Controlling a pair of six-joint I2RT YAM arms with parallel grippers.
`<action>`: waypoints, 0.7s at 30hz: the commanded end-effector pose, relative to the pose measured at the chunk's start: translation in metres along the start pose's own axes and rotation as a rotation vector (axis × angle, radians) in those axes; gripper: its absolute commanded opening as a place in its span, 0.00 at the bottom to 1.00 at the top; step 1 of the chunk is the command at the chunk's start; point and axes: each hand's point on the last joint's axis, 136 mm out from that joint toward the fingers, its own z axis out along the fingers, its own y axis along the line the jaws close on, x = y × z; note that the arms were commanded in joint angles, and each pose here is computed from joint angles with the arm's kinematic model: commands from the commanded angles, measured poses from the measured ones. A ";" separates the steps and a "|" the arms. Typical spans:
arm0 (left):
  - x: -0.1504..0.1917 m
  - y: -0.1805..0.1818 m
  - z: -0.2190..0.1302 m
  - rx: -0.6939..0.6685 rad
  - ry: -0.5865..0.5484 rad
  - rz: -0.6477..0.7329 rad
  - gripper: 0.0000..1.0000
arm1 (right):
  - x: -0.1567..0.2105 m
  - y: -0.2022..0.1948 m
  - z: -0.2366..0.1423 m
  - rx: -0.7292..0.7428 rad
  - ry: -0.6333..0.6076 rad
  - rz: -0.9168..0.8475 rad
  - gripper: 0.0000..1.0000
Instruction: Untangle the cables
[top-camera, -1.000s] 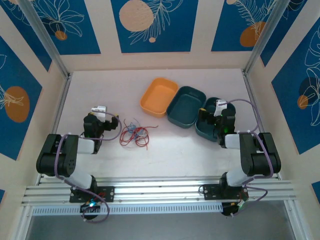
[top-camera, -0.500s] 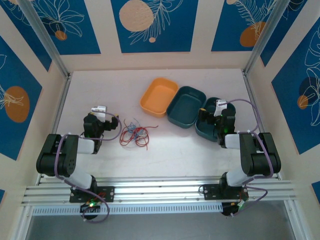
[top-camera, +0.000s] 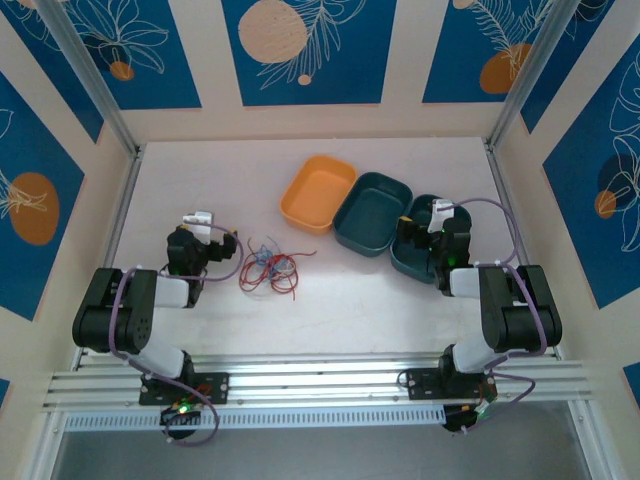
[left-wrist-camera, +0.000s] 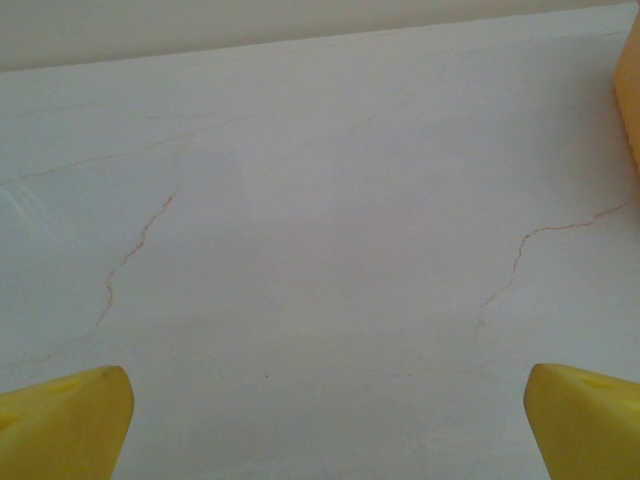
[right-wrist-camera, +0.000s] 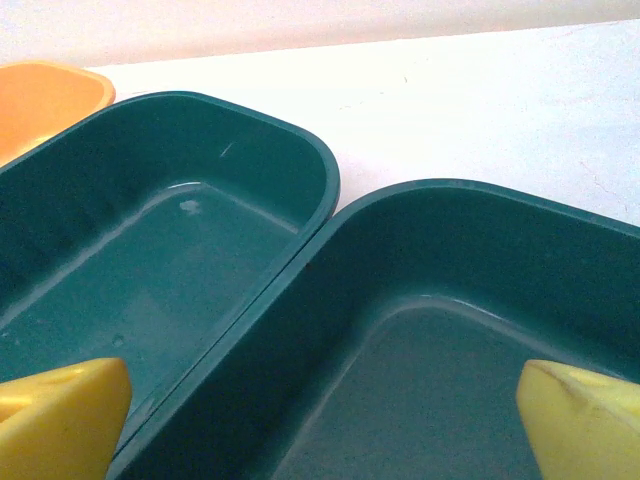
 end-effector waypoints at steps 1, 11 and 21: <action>-0.005 0.004 0.003 -0.014 -0.009 0.009 1.00 | 0.003 -0.002 -0.001 0.015 -0.002 0.006 0.99; -0.005 0.004 0.003 -0.012 -0.010 0.008 1.00 | 0.001 -0.001 -0.001 -0.024 0.016 0.022 0.99; -0.015 0.016 -0.006 -0.081 -0.030 -0.020 1.00 | -0.014 -0.008 -0.005 0.014 0.038 0.059 0.99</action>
